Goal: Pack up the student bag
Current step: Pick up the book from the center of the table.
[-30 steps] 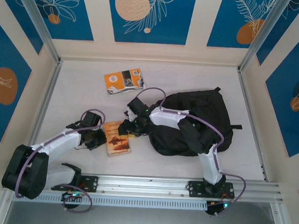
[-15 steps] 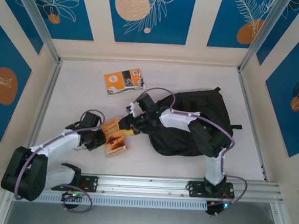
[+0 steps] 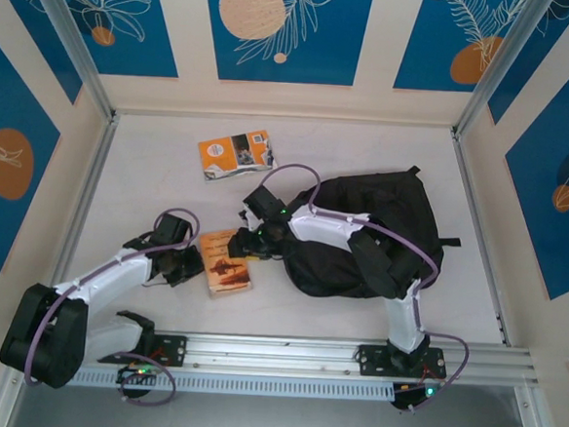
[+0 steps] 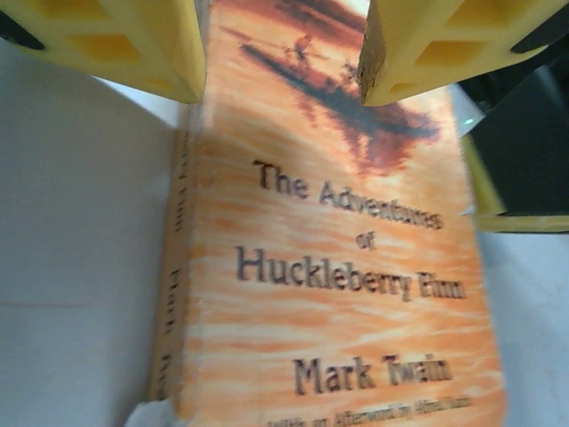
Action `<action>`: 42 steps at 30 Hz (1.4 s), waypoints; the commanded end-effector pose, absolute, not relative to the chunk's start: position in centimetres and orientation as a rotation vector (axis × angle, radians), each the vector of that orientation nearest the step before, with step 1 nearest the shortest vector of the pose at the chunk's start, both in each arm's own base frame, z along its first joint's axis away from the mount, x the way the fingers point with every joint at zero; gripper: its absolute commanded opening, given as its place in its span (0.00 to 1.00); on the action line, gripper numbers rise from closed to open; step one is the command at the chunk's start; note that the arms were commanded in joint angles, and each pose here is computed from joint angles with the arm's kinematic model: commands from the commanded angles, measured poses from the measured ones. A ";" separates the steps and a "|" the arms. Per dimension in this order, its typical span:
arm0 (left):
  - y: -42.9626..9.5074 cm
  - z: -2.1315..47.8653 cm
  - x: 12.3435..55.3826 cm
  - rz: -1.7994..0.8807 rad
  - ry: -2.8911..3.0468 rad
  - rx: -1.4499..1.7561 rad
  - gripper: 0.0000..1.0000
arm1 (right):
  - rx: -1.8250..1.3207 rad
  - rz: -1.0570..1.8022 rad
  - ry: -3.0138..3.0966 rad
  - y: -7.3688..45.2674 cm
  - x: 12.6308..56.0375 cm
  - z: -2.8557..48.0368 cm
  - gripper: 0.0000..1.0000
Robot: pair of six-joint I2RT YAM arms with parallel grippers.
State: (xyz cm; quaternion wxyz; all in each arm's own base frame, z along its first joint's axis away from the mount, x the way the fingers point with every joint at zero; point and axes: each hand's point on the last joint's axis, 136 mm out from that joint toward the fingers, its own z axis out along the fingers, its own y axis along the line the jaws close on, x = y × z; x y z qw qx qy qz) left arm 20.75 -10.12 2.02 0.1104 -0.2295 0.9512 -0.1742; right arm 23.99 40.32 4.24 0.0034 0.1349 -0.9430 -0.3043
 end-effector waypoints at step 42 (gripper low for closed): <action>-12.4 2.8 22.1 -0.652 2.797 -0.594 0.05 | 0.417 -1.651 -2.354 43.9 20.2 11.2 0.55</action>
